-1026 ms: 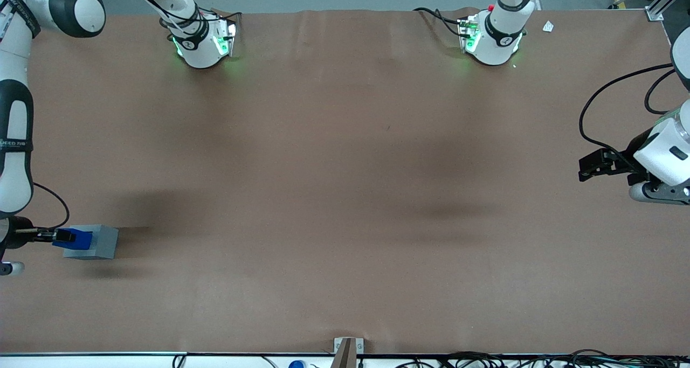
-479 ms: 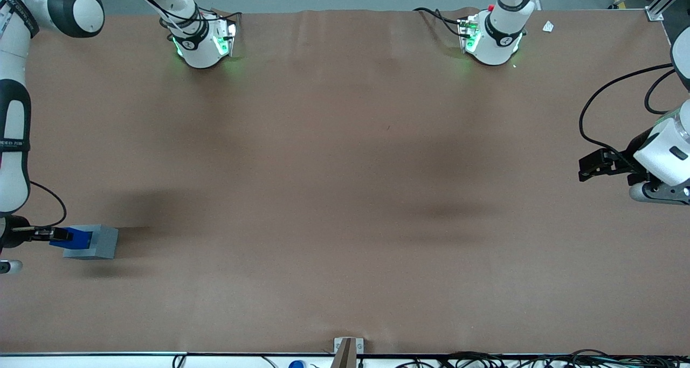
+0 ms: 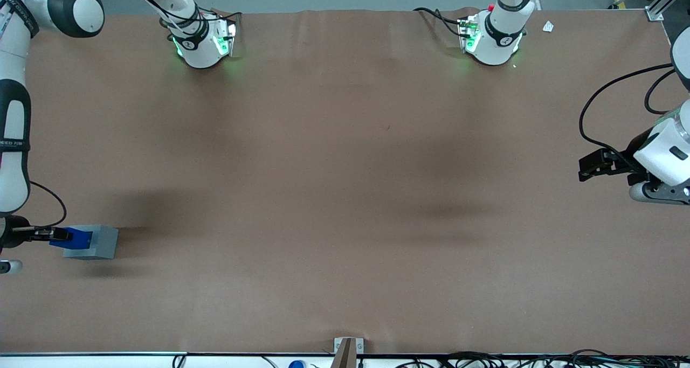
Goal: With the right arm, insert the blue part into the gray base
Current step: 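Lower the blue block into the gray base's opening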
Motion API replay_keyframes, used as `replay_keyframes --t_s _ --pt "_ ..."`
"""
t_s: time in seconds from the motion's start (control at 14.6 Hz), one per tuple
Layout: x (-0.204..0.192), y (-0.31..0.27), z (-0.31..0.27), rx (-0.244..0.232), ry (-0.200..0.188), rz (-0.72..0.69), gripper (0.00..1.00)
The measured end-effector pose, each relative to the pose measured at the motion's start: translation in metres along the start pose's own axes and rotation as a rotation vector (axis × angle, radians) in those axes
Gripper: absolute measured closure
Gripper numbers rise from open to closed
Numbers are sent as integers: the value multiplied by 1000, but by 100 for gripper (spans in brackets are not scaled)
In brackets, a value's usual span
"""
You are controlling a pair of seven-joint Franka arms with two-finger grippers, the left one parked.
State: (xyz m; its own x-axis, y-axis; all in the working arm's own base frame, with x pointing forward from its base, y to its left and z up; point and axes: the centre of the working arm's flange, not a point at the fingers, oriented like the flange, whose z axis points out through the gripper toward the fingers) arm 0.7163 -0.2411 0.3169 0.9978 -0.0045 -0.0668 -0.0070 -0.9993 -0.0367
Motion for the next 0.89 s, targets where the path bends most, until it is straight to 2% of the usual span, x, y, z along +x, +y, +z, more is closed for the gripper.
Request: replay_keyframes --t_s 0.89 --pt "-1 -1 2 8 -18 -1 49"
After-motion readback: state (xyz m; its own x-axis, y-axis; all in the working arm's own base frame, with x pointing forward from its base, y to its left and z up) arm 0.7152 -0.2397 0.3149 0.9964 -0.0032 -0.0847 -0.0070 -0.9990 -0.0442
